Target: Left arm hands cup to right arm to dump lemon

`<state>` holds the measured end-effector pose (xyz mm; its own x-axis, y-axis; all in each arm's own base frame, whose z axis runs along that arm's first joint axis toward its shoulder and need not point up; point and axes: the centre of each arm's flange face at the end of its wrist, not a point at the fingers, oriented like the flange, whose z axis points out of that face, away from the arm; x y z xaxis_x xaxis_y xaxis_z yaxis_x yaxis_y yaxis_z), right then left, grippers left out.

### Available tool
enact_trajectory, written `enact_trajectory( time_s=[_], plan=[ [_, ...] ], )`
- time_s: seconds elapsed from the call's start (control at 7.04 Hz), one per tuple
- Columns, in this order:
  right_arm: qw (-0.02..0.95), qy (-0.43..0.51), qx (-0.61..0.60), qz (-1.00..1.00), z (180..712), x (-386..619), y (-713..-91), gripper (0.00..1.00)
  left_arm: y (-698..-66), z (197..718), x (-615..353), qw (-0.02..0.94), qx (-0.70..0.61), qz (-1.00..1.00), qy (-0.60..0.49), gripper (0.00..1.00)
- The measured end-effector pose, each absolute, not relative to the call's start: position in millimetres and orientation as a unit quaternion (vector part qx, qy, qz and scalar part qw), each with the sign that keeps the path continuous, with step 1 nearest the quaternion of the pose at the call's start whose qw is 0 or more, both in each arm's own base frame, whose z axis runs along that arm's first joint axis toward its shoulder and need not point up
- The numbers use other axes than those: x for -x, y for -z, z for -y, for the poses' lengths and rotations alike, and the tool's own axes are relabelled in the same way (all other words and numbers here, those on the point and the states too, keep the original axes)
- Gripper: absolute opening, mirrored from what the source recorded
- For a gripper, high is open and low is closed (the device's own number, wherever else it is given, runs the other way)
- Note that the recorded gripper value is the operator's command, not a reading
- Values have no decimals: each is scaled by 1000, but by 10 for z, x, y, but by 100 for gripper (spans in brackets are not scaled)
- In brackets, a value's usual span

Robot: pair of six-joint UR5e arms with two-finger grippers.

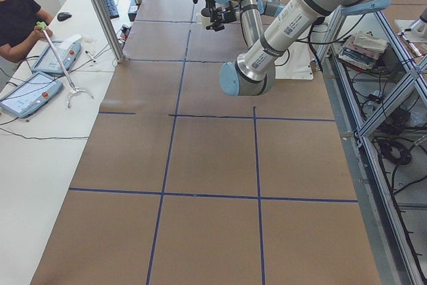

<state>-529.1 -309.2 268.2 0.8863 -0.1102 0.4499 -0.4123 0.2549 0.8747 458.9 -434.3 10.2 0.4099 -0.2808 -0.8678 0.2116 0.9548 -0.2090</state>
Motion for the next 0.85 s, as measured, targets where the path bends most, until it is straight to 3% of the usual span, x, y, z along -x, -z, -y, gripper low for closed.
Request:
enact_trajectory(
  time_s=[0.28, 0.85],
  plan=[
    [758, -86, -615, 199, 2963, 5344, -2628, 30, -125, 4151, -4772, 843, 41, -522, 126, 92],
    [750, -93, -616, 223, 2839, 5296, -2334, 32, -151, 4076, -4884, 841, 42, -528, 111, 76]
  ],
)
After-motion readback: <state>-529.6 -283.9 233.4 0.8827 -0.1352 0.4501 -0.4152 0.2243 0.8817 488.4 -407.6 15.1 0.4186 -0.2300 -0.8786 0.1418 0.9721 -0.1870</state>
